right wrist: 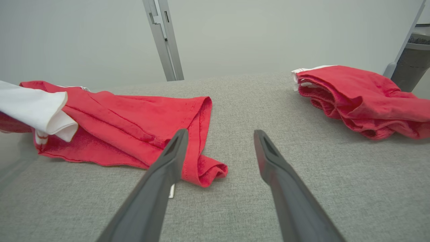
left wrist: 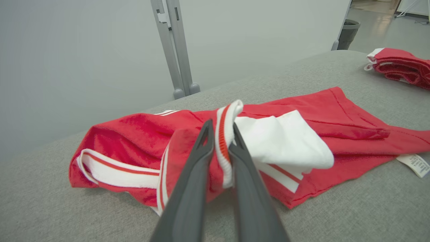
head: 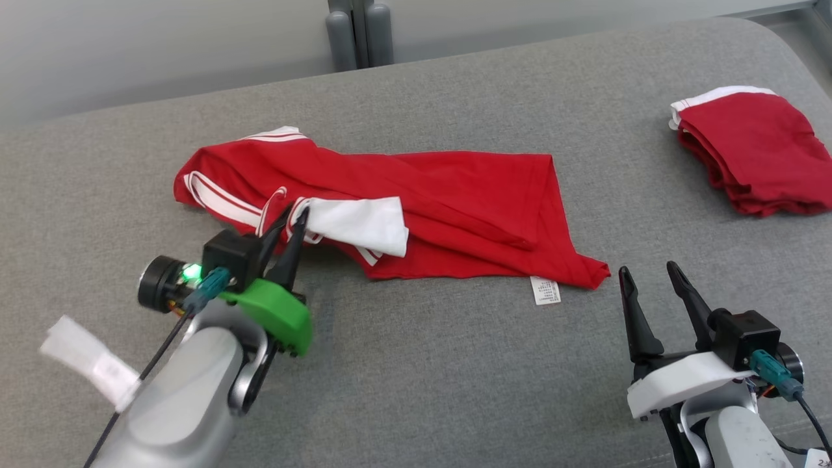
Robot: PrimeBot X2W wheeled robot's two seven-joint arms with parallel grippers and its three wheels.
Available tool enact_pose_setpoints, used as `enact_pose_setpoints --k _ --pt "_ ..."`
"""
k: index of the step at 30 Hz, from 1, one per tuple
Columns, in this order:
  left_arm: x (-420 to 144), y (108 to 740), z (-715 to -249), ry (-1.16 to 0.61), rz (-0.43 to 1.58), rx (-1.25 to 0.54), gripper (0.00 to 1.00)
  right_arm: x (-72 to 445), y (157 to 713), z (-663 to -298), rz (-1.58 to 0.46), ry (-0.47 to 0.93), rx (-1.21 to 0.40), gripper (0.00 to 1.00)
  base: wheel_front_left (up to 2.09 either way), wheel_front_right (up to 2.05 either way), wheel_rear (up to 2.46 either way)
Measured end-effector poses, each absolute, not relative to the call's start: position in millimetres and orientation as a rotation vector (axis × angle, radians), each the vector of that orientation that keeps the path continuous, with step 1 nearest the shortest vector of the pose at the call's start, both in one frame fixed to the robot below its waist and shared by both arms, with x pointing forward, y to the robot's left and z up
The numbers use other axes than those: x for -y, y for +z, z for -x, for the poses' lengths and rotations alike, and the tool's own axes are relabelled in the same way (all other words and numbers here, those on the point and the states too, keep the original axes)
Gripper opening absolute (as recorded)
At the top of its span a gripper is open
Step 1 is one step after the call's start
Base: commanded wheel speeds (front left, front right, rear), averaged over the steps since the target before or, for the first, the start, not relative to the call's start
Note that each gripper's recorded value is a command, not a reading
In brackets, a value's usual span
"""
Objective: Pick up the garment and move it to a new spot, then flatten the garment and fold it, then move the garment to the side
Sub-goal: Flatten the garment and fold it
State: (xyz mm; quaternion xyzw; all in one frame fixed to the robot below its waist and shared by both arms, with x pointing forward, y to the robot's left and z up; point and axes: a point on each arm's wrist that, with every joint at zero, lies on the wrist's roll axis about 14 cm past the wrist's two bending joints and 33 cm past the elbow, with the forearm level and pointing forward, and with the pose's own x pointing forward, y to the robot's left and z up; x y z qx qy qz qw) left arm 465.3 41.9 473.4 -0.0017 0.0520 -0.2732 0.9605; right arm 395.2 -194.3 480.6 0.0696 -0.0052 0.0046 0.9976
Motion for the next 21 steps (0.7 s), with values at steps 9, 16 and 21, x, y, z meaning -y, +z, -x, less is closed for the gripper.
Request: enact_pose_setpoints --k 9,16,21 --pt "-137.1 468.1 -419.2 -0.299 0.111 -0.121 0.0 186.3 486.1 -390.8 -0.129 0.034 0.024 1.0 0.0 0.0 0.0" --pt "-174.9 440.7 -401.2 -0.189 0.086 -0.204 0.07 185.9 486.6 -388.4 -0.119 0.037 0.024 1.0 0.0 0.0 0.0" --pt "-184.7 451.8 -405.5 -0.128 0.114 -0.16 1.0 185.5 485.4 -388.4 -0.112 0.039 0.02 1.0 0.0 0.0 0.0"
